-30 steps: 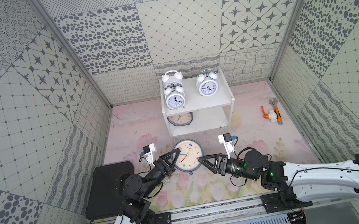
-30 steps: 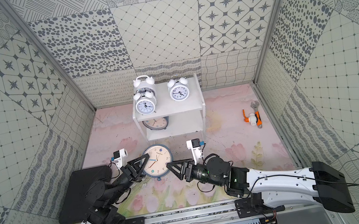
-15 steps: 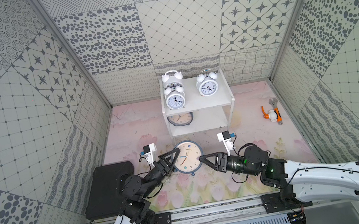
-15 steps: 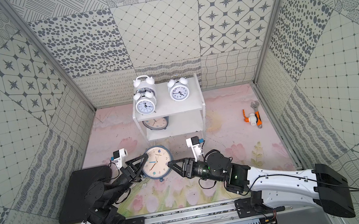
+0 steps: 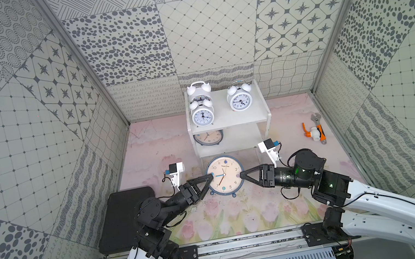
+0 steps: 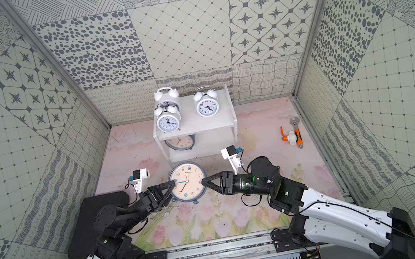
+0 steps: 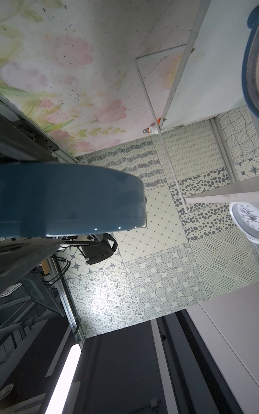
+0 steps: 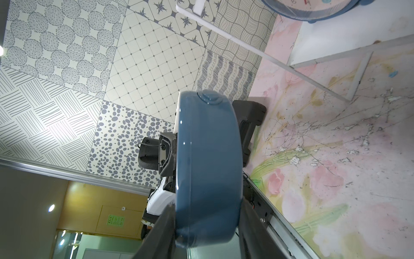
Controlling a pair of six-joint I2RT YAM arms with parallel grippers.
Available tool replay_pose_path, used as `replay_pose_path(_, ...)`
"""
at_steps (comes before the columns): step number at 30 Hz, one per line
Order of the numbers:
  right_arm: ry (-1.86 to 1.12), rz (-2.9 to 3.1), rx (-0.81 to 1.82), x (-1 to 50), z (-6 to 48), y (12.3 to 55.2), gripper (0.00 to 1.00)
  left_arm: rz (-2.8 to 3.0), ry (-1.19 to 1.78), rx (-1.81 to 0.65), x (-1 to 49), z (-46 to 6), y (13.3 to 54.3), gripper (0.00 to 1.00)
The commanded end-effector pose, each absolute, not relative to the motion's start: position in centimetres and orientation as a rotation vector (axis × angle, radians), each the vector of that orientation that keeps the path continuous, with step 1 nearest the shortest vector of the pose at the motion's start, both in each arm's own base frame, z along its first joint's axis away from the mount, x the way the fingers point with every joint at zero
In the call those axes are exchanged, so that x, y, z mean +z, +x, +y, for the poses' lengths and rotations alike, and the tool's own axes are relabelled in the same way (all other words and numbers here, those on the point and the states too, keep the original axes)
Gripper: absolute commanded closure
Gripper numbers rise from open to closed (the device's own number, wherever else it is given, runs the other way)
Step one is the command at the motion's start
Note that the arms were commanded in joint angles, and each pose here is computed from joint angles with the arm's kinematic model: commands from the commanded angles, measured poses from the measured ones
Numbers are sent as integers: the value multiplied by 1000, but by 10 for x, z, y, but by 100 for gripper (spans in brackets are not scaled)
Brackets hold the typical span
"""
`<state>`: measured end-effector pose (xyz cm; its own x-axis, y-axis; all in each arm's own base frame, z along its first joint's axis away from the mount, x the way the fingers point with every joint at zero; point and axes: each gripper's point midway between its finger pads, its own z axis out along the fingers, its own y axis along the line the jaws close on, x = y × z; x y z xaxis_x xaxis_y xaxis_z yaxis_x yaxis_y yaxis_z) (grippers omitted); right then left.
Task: Place the alarm clocks on the shelf by style
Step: Pick up the alarm from the center of the board.
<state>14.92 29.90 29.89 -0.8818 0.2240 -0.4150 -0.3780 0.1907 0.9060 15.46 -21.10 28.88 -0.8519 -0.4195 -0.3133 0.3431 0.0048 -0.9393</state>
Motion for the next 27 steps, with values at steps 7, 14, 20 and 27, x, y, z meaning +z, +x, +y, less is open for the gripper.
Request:
replay_pose_path(7, -168, 1967, 1736, 311, 299, 151, 51, 1666, 63, -1913, 313, -211, 143, 71)
replay_pose_path(14, -150, 1946, 1762, 303, 305, 146, 29, 1607, 0, -1936, 315, -206, 148, 78)
replay_pose_path(20, -156, 1950, 1761, 297, 309, 142, 28, 1600, -3, -1946, 316, -206, 149, 81)
replay_pose_path(27, -179, 1960, 1747, 298, 309, 141, 49, 1609, 16, -1957, 317, -209, 147, 81)
